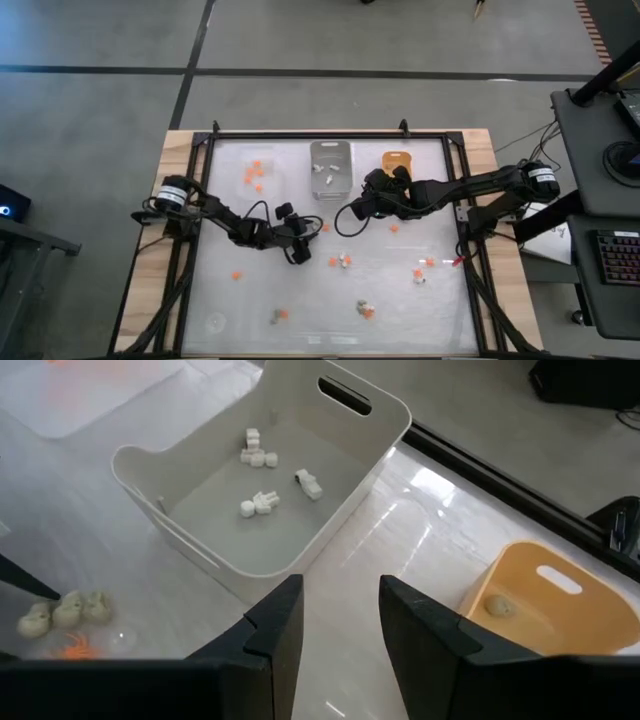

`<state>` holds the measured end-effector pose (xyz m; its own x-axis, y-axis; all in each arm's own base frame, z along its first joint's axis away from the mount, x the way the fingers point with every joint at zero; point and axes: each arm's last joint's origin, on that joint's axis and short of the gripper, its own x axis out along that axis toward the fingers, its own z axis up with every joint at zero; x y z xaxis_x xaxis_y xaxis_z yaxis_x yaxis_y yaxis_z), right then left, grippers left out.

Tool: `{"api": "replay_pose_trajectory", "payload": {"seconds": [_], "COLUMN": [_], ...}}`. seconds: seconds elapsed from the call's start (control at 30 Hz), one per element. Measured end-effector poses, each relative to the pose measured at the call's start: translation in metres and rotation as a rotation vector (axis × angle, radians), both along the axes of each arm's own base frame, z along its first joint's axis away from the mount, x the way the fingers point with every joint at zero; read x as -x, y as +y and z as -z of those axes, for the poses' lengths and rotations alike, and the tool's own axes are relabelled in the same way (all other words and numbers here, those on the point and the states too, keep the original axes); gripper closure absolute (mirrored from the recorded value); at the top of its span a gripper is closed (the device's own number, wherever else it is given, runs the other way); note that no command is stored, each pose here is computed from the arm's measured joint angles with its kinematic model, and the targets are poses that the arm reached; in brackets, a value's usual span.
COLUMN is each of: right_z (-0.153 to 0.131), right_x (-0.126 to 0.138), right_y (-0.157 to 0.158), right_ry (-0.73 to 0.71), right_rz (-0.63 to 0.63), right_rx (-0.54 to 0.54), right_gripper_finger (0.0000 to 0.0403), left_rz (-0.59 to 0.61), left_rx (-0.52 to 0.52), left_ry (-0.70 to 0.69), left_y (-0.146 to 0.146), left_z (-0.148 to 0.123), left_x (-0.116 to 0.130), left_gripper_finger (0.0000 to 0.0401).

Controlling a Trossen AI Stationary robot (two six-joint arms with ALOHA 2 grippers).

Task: Sort Halloween decoration
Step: Put the cream white skull toy into the yellow bin

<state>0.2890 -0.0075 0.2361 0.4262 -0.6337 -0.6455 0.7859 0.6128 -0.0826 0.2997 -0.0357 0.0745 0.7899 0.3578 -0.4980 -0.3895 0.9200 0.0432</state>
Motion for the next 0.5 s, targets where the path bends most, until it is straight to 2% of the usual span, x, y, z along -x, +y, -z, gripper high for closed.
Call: {"api": "replay_pose_trajectory", "payload": {"seconds": [0.33, 0.5], "right_z": [0.0014, 0.0017], "right_x": [-0.0004, -0.0004], "right_y": [0.0004, 0.0016], "right_ry": [-0.01, -0.01], "right_rz": [-0.003, -0.009], "right_rx": [-0.004, -0.007], "right_gripper_finger": [0.028, 0.028], "left_rz": [-0.003, -0.005], "left_rx": [0.005, 0.004], "left_ry": [0.002, 0.002], "left_y": [0.0, 0.0], "left_z": [0.0002, 0.0001], "left_x": [0.0001, 0.0], "left_gripper_finger": [0.0279, 0.0295]}}
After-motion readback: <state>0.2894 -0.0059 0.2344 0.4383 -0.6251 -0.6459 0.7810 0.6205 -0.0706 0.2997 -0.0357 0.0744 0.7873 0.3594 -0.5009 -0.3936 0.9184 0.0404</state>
